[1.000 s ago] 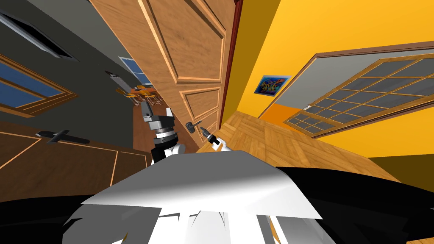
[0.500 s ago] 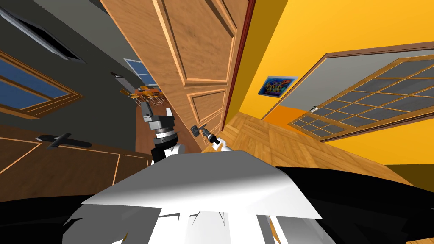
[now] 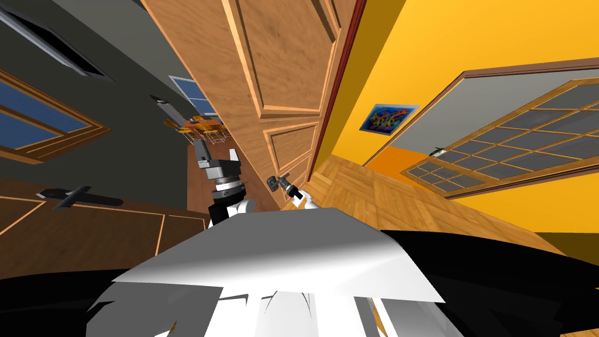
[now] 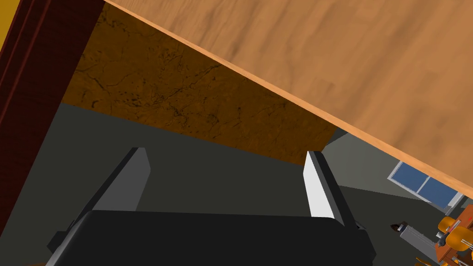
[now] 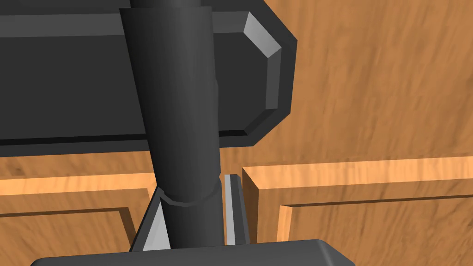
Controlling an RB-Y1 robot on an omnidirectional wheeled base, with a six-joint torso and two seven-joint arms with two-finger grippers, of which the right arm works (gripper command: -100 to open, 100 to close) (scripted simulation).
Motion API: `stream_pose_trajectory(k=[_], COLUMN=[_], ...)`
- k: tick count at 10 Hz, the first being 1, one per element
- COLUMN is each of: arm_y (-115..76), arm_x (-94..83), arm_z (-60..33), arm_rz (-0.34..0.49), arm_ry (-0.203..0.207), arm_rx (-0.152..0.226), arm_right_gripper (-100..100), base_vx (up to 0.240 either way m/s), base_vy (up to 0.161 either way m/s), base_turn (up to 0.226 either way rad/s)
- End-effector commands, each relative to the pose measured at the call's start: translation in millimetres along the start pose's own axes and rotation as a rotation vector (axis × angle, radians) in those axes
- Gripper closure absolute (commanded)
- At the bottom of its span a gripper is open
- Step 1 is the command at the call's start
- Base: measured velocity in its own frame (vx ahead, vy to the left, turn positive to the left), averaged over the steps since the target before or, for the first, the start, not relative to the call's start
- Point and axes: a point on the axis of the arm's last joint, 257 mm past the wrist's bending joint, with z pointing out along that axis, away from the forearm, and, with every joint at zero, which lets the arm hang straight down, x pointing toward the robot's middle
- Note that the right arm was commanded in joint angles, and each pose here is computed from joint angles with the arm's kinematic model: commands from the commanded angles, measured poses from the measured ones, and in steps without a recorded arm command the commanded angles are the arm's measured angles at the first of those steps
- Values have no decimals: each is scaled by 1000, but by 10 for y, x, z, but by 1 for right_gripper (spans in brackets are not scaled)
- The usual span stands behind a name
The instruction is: Push the door open
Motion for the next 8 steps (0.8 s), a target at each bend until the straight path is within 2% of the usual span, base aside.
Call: stream_pose_trajectory(k=[1,4,8], arm_y=[-35,-35,-70], arm_x=[1,1,-112], arm_z=[-18,-18,-95], arm_rz=[1,1,-16], arm_ry=[0,0,-19], arm_rx=[7,7,14], arm_right_gripper=[100,100,100], base_vx=[-7,0,67], base_vy=[-13,0,153], base_turn=[17,0,-102])
